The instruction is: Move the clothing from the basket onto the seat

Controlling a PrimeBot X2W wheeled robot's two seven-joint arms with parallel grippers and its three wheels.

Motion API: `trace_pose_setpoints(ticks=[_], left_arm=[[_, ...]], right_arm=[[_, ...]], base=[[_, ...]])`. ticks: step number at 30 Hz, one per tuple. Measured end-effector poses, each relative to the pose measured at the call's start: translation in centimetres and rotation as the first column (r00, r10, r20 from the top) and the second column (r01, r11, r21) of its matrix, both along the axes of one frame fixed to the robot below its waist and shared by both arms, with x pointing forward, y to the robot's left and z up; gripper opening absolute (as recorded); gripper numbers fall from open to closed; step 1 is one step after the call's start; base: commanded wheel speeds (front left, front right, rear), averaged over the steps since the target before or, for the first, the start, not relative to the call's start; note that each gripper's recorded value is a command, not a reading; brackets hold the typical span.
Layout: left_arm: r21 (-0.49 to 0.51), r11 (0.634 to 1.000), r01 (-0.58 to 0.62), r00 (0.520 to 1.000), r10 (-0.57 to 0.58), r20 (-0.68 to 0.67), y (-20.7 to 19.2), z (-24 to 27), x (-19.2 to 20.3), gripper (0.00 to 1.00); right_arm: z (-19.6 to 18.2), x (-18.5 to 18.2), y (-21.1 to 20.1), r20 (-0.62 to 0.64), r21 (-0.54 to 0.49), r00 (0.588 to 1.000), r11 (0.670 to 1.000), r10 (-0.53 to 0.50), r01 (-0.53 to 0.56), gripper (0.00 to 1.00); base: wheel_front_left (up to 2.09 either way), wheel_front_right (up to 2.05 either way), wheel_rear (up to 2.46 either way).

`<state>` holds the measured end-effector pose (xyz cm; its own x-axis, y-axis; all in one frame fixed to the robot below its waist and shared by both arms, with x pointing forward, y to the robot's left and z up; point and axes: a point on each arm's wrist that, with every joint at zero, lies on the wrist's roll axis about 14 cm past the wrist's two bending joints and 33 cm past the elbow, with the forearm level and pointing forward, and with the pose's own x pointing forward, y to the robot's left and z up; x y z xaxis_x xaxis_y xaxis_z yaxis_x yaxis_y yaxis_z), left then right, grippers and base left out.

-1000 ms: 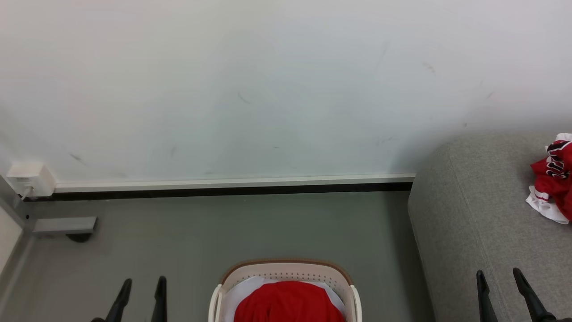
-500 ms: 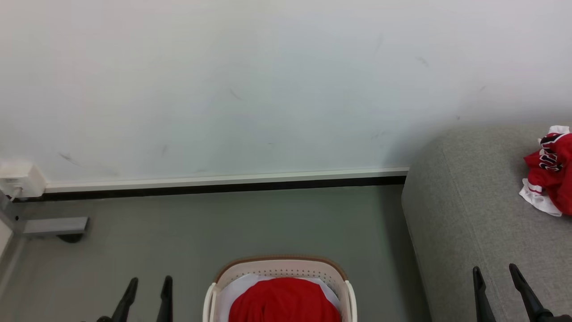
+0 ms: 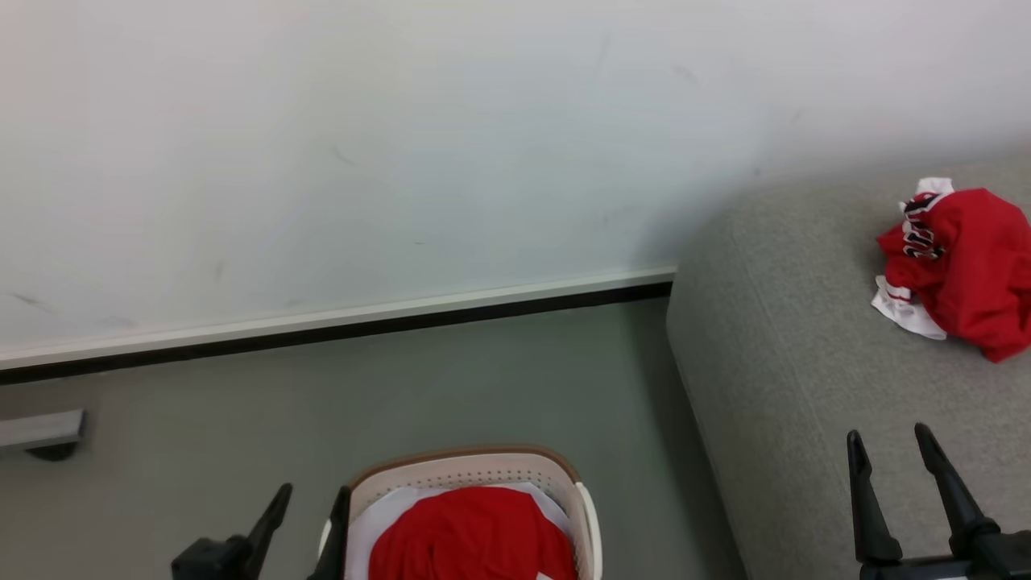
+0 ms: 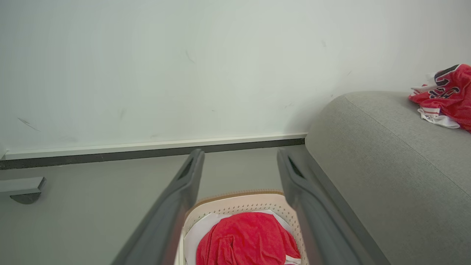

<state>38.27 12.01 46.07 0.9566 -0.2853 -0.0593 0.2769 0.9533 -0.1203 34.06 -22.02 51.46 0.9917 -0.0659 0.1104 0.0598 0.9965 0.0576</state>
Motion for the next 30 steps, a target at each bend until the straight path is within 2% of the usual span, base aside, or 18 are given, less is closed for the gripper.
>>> trace_pose_setpoints(ticks=[6, 12, 20, 30], left_arm=[[0.025, 0.995, 0.101, 0.991, -0.099, -0.093, -3.3, -2.2, 2.0, 1.0], [0.065, 0.976, 0.208, 0.959, -0.19, -0.21, -6.5, -5.0, 4.1, 1.0], [0.104, 0.941, 0.323, 0.889, -0.264, -0.374, -8.8, -10.8, 6.1, 1.0], [0.104, 0.909, 0.403, 0.785, -0.285, -0.55, -9.7, -18.9, 7.0, 1.0]], right_arm=[[0.6, -0.1, -1.3, 0.015, -0.007, 0.999, 0.999, -0.042, 0.042, 1.0], [1.0, 0.6, -2.3, 0.02, -0.018, 0.997, 0.997, -0.072, 0.072, 1.0], [0.5, 3.1, -2.9, 0.005, -0.038, 0.997, 0.996, -0.081, 0.081, 1.0], [-2.1, 7.1, -2.8, -0.052, -0.055, 0.997, 0.997, -0.063, 0.061, 1.0]], base=[[0.0, 0.0, 0.0], [0.0, 0.0, 0.0], [0.0, 0.0, 0.0], [0.0, 0.0, 0.0]])
